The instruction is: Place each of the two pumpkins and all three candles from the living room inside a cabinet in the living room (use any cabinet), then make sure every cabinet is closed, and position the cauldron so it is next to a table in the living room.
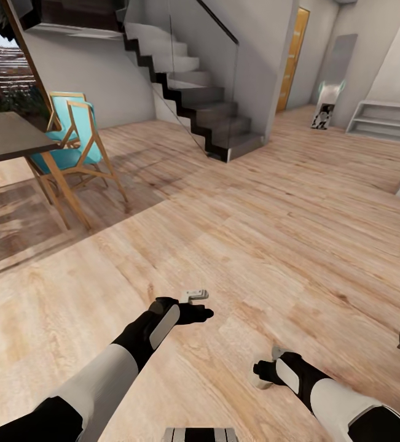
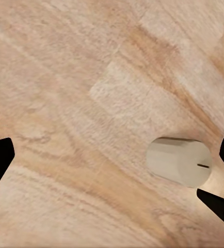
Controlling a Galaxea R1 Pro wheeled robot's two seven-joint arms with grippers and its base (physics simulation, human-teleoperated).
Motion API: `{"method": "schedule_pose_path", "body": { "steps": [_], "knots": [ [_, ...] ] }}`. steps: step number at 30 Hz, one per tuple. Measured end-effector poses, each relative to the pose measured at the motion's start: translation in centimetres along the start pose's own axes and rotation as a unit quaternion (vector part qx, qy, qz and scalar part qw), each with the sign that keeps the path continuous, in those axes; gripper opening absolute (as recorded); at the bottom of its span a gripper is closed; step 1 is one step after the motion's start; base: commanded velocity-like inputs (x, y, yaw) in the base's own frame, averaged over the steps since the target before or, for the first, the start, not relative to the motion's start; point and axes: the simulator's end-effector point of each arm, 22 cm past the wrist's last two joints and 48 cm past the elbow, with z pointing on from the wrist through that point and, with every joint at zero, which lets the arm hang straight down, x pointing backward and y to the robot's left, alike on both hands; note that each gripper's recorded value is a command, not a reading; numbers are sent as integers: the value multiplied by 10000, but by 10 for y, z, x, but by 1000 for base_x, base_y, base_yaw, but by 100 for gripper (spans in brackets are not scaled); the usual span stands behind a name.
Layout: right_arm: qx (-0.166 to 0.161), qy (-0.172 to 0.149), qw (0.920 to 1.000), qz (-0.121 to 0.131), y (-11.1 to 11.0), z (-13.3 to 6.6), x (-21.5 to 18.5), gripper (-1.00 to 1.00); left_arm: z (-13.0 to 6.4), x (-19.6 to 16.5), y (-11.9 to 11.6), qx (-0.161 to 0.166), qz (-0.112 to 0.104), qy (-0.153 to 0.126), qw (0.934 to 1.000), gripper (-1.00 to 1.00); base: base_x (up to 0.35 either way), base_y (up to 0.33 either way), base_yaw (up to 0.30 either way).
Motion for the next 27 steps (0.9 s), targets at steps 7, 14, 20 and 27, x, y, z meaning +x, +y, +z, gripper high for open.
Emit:
{"method": "schedule_pose_path", "body": {
  "steps": [7, 14, 20, 27],
  "knots": [
    [31, 136, 9999, -6, -3, 11, 11, 100, 12, 11, 6, -1, -60, 129, 9999, 100, 0, 0, 0],
    [64, 42, 10000, 3, -5, 23, 13, 100, 25, 23, 11, 2, -126, 257, 9996, 100, 0, 0, 0],
    [68, -115, 9999, 24, -6, 24, 7, 100, 26, 24, 12, 6, -139, 270, 9995, 100, 0, 0, 0],
    [68, -127, 9999, 26, -6, 24, 6, 100, 26, 25, 12, 6, -140, 271, 9995, 100, 0, 0, 0]
  ]
}}
